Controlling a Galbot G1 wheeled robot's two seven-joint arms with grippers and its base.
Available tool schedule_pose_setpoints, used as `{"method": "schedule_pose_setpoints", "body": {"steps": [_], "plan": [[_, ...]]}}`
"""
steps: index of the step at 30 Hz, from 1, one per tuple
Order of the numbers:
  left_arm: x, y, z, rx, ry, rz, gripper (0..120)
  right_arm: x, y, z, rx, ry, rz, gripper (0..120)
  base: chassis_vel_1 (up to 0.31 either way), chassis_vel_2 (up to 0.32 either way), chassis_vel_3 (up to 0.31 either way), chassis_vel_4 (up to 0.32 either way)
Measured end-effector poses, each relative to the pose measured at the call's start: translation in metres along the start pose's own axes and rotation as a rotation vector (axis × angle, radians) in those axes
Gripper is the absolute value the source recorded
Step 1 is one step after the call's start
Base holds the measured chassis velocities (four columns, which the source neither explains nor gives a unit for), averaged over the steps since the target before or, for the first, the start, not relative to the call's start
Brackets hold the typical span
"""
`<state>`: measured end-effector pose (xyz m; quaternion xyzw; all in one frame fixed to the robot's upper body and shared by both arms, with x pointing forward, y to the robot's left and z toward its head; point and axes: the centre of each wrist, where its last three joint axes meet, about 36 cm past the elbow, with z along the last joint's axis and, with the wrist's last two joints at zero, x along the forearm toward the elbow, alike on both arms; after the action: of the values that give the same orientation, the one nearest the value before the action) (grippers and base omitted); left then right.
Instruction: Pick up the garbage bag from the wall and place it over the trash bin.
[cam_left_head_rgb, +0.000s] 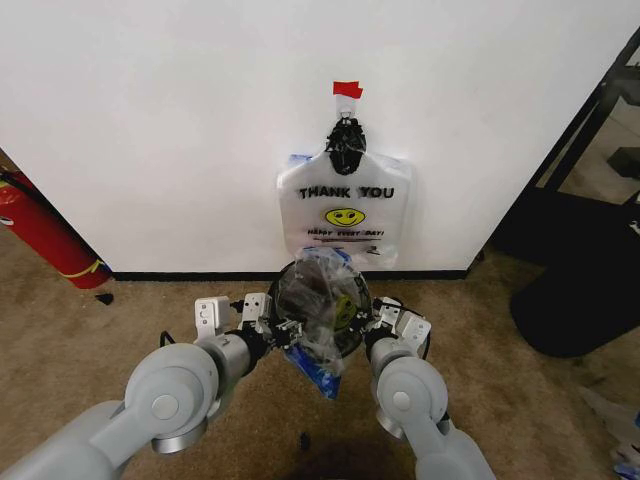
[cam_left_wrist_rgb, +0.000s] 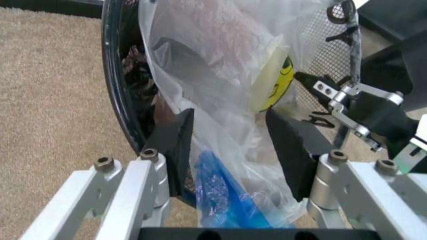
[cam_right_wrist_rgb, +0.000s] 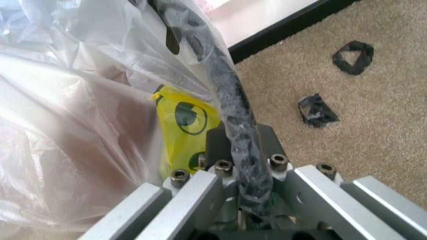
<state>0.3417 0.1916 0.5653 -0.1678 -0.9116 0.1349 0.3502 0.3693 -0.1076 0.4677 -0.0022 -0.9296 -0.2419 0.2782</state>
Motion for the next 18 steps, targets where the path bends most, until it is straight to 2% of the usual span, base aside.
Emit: {"method": "schedule_pose_setpoints", "body": {"steps": [5, 10, 18], "plan": [[0.005, 0.000, -0.001, -0.027, -0.008, -0.017, 43, -0.001, -0.001, -0.002, 0.003, -0.004, 0.001, 0, 0.000, 0.000, 0.000, 0.000], [0.020, -0.003, -0.001, -0.082, -0.015, -0.026, 38, -0.002, -0.002, -0.003, 0.005, -0.013, -0.001, 0, 0.000, 0.000, 0.000, 0.000], [0.015, -0.003, 0.002, -0.082, -0.019, -0.020, 38, -0.001, -0.002, 0.001, 0.009, -0.054, -0.025, 0, 0.000, 0.000, 0.000, 0.000]]}}
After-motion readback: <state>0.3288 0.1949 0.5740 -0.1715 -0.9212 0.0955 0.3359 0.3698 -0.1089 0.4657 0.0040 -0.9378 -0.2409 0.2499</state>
